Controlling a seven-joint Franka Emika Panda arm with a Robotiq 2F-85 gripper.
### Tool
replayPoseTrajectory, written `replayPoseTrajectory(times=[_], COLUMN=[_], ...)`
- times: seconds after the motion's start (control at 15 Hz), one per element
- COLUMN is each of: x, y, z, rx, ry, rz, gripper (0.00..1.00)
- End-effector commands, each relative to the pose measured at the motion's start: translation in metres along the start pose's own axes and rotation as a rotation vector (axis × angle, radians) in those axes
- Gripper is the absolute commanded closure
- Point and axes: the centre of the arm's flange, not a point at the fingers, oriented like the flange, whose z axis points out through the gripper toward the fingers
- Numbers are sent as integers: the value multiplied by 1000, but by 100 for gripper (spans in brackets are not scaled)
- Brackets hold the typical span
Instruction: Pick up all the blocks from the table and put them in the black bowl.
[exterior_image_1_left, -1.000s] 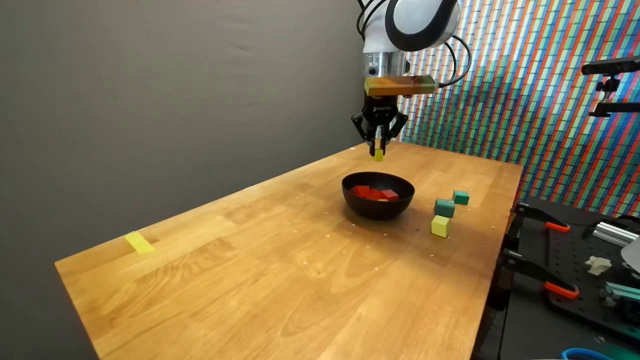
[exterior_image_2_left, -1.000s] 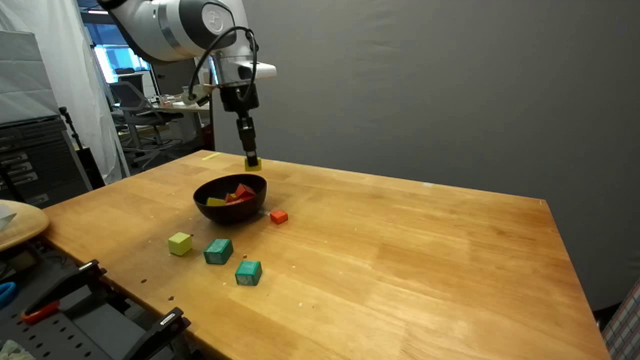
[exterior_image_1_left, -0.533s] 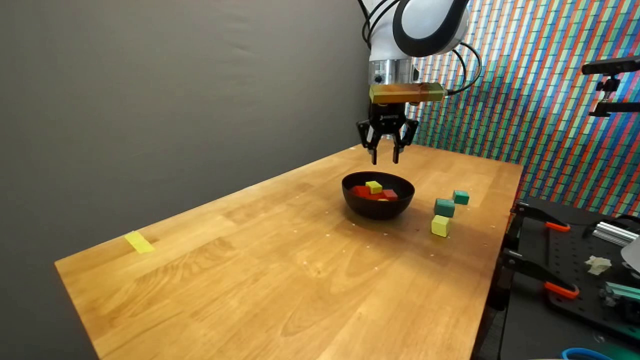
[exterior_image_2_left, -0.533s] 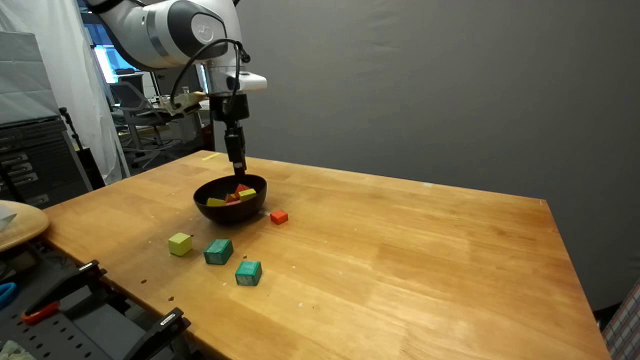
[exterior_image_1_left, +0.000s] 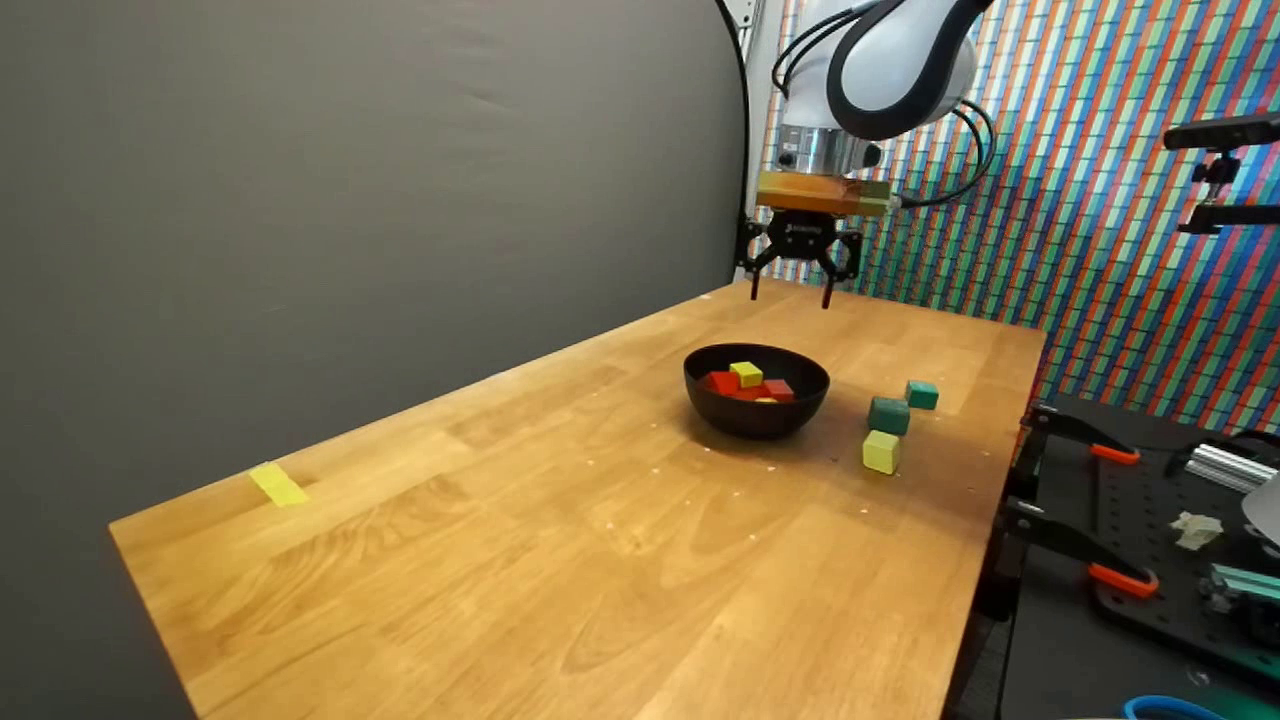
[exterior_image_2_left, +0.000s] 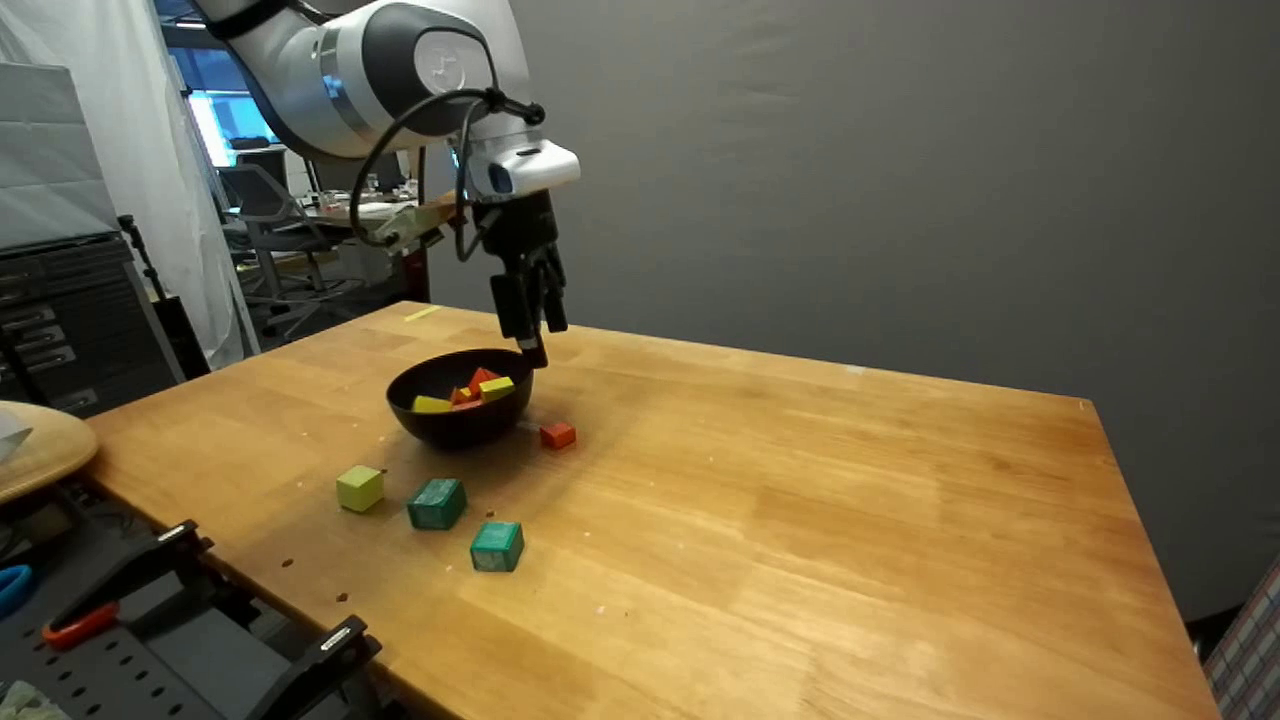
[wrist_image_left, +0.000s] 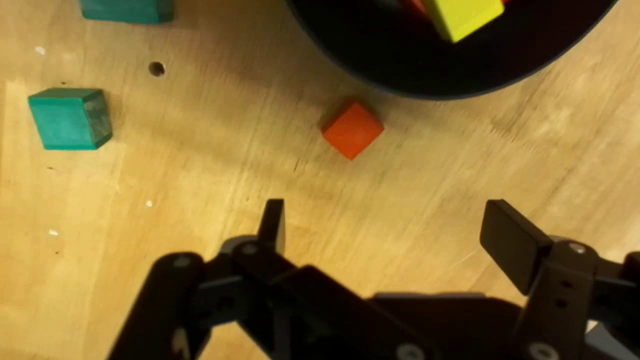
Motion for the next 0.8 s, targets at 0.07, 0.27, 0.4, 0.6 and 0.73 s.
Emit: replayPoseTrajectory(times=[0.07, 0.27, 0.4, 0.6, 0.73], x=[19, 23, 25, 22, 23], y=[21, 21, 14, 2, -4], z=[24, 45, 59, 79, 93], rx=[-11, -5, 3, 11, 9], ry=[-26, -64, -109, -175, -201], rz=[76, 77, 57, 57, 63], gripper=[0, 0, 0, 3, 14])
